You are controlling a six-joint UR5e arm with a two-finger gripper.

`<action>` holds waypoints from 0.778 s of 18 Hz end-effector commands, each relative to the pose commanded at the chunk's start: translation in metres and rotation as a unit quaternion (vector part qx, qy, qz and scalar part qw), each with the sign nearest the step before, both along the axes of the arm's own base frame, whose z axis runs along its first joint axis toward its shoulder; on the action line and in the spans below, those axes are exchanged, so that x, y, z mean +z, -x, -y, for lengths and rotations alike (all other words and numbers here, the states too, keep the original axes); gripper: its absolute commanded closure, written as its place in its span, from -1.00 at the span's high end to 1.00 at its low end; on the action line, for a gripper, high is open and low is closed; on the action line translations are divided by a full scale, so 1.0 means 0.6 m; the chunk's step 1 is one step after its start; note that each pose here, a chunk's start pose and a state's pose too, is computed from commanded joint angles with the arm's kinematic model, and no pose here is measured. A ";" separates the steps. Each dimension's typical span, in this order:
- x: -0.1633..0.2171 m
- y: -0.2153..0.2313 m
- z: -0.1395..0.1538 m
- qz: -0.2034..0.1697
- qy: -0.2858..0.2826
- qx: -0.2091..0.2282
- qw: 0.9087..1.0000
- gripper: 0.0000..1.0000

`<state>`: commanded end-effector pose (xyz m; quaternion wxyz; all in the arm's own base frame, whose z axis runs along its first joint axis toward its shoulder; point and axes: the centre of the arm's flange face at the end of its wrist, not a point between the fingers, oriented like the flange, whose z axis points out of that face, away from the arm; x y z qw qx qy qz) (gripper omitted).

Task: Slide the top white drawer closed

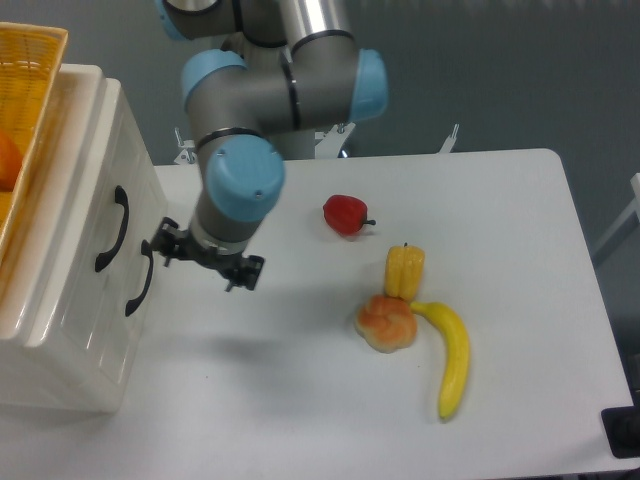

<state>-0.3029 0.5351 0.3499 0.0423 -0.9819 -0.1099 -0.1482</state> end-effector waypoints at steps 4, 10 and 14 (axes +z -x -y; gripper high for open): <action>0.010 0.057 0.035 -0.039 0.021 0.002 0.999 1.00; 0.022 0.132 0.099 -0.101 0.053 -0.094 0.989 1.00; 0.054 0.194 0.157 -0.122 0.037 -0.148 0.981 1.00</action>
